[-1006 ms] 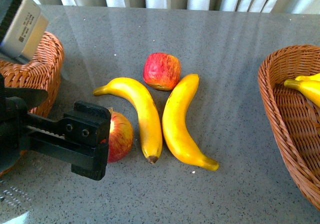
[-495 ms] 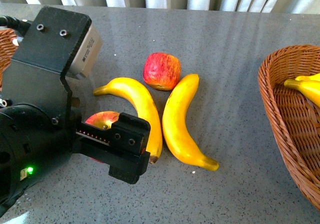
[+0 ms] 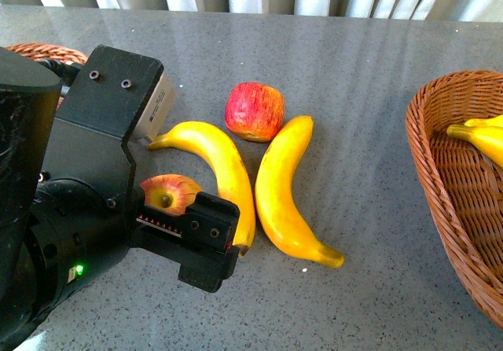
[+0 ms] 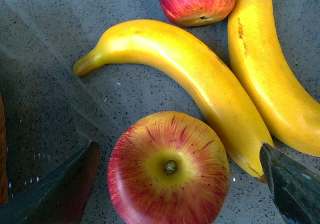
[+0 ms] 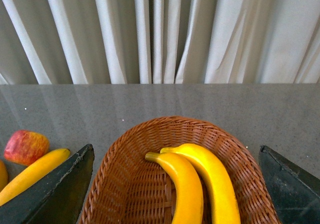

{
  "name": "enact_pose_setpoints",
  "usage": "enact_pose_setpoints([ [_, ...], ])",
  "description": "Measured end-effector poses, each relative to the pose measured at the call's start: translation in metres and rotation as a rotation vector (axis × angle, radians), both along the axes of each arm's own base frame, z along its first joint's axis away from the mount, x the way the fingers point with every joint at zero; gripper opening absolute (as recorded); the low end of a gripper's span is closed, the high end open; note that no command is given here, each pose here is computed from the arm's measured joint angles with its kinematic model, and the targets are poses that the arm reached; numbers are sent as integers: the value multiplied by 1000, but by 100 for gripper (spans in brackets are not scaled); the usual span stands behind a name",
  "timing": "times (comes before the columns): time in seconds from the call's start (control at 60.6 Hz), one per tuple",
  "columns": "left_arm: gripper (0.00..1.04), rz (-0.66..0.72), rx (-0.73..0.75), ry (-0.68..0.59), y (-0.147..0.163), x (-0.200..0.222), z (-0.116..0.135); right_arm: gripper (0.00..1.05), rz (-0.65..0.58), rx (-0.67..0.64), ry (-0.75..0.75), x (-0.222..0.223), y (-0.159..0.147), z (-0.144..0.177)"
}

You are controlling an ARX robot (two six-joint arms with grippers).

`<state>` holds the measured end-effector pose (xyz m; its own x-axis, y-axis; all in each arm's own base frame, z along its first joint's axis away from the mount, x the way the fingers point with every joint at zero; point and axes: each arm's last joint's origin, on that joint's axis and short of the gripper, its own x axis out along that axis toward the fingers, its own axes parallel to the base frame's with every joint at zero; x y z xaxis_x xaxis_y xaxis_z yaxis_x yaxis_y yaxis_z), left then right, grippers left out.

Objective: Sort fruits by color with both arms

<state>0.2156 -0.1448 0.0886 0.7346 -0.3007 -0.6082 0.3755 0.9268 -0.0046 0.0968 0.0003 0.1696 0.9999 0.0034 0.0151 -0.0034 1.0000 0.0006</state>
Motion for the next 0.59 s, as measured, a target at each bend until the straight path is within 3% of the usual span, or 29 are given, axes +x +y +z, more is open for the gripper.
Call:
enact_pose_setpoints([
  [0.594, 96, 4, 21, 28, 3, 4, -17, 96, 0, 0, 0, 0, 0, 0],
])
